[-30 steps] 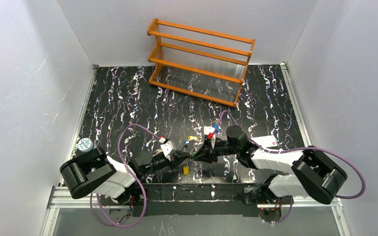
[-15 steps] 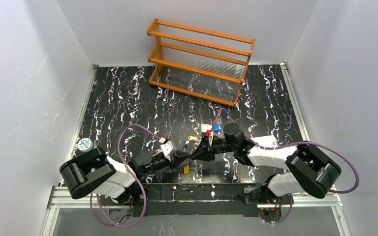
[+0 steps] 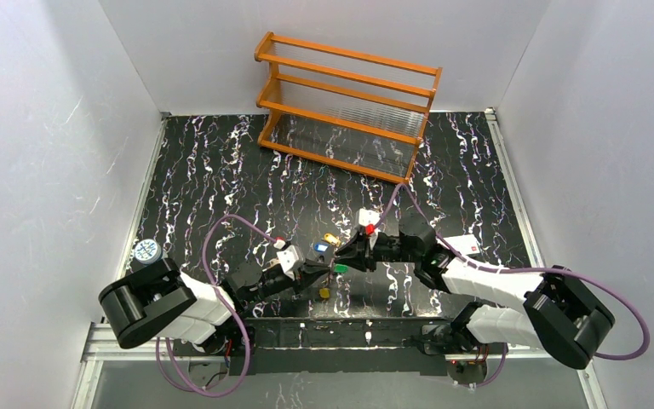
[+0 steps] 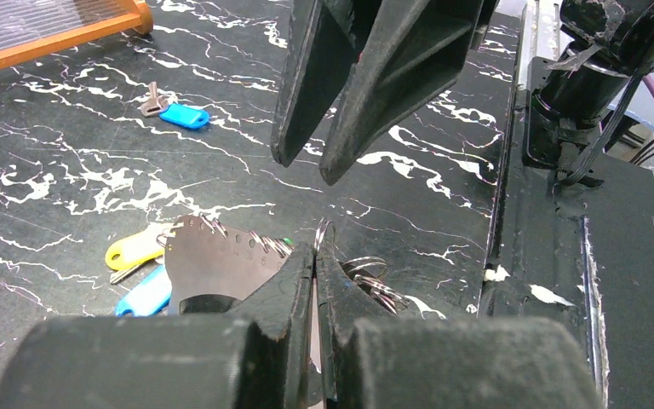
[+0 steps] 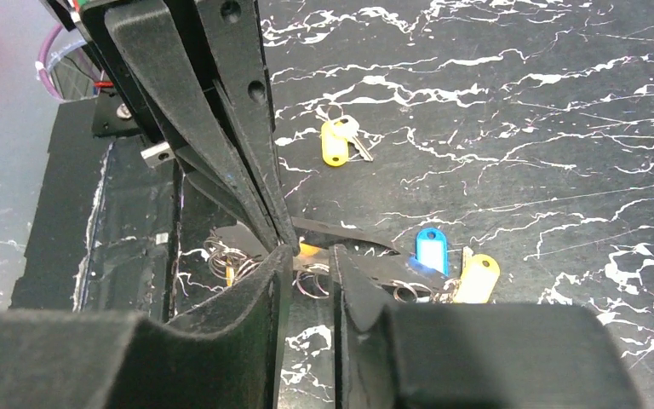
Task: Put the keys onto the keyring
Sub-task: Adjust the keyring.
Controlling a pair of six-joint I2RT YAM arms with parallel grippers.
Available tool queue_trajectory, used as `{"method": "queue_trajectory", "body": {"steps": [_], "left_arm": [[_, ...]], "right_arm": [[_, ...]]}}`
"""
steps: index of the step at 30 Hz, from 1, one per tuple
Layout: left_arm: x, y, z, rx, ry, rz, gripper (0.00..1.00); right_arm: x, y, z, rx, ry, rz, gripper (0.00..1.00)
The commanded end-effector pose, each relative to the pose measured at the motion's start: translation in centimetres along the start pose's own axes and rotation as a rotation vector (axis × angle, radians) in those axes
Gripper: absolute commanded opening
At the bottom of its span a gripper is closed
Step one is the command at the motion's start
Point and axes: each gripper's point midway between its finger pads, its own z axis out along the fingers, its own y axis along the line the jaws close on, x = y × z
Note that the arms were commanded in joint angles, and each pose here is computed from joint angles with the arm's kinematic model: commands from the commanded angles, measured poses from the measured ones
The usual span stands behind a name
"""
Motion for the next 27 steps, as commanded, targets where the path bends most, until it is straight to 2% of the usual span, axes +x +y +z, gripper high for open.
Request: {"method": "queue_trajectory", "body": {"steps": [1,6,10,20,27], "left_arm": [[-2.0,-0.6,0.0,0.035,-0.074,0.052,0.00],[-2.1,-0.7,0.0,0.037,-0.077,0.051,0.00],[-2.1,-0.8,0.0,0.041,-0.077,0.049,0.00],[-2.0,-0.8,0.0,0.046,-0.073,0.047,0.00],[-2.0,-0.9,0.0,0.048,-0.073,0.046,0.00]], "right_arm": [[0.9,0.0,0.1,-0.020,0.031,-0.038,0.32],[1.2,0.9,0.8,-0.109,0.043,-0.013,0.38],[1.5,0.9,1.2,-0.128,0.047,-0.004,0.38],[0.6,0.9,1.6,-0.138,0.012,-0.009,0.30],[0.6,1.1,1.7,-0.158,0.015,0.000,0.07]]}}
